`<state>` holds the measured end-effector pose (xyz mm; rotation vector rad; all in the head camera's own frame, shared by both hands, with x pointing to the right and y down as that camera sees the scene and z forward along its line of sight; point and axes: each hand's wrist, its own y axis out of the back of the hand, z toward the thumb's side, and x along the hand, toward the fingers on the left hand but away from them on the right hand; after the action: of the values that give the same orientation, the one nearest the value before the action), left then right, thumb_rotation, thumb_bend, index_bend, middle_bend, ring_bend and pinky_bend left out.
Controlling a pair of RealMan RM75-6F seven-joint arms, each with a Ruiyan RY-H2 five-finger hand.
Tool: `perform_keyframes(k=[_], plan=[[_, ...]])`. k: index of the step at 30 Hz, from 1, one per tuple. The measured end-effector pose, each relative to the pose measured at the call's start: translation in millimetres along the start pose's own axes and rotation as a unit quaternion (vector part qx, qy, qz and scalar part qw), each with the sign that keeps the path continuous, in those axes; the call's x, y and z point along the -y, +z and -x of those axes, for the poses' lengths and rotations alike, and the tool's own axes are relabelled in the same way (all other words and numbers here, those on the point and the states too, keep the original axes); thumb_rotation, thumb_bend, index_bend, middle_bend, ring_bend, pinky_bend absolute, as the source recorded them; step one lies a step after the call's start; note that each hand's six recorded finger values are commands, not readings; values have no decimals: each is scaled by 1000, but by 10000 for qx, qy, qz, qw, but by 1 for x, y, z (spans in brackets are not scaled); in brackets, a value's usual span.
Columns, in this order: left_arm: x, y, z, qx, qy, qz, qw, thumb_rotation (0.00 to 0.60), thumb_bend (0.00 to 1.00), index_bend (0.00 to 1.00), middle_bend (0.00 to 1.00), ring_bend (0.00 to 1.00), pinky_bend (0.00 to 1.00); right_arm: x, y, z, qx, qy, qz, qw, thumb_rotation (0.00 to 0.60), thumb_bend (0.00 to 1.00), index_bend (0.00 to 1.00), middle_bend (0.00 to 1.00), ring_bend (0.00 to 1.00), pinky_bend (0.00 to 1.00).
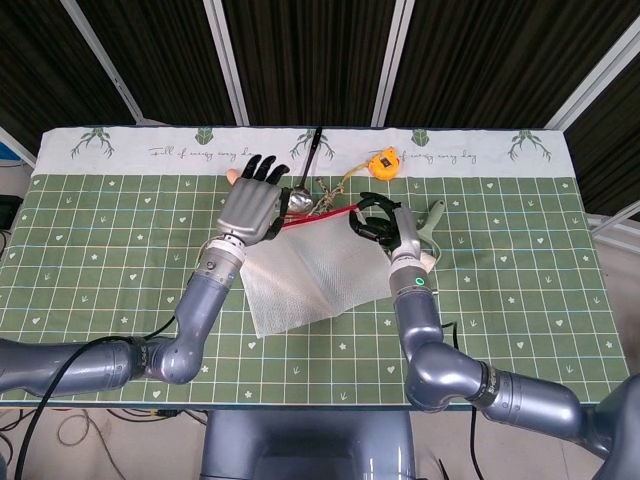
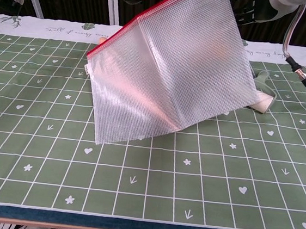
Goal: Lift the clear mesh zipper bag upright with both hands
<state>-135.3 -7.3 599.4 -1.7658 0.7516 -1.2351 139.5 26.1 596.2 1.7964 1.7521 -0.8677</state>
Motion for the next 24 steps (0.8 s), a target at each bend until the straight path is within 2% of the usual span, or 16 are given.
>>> perform_keyframes(k=[24], plan=[[-20, -76, 44, -448, 102, 81, 9989, 600, 378, 618, 159, 0, 0, -56, 2, 8, -35, -617, -196, 9979, 600, 611, 683, 238, 45, 233]])
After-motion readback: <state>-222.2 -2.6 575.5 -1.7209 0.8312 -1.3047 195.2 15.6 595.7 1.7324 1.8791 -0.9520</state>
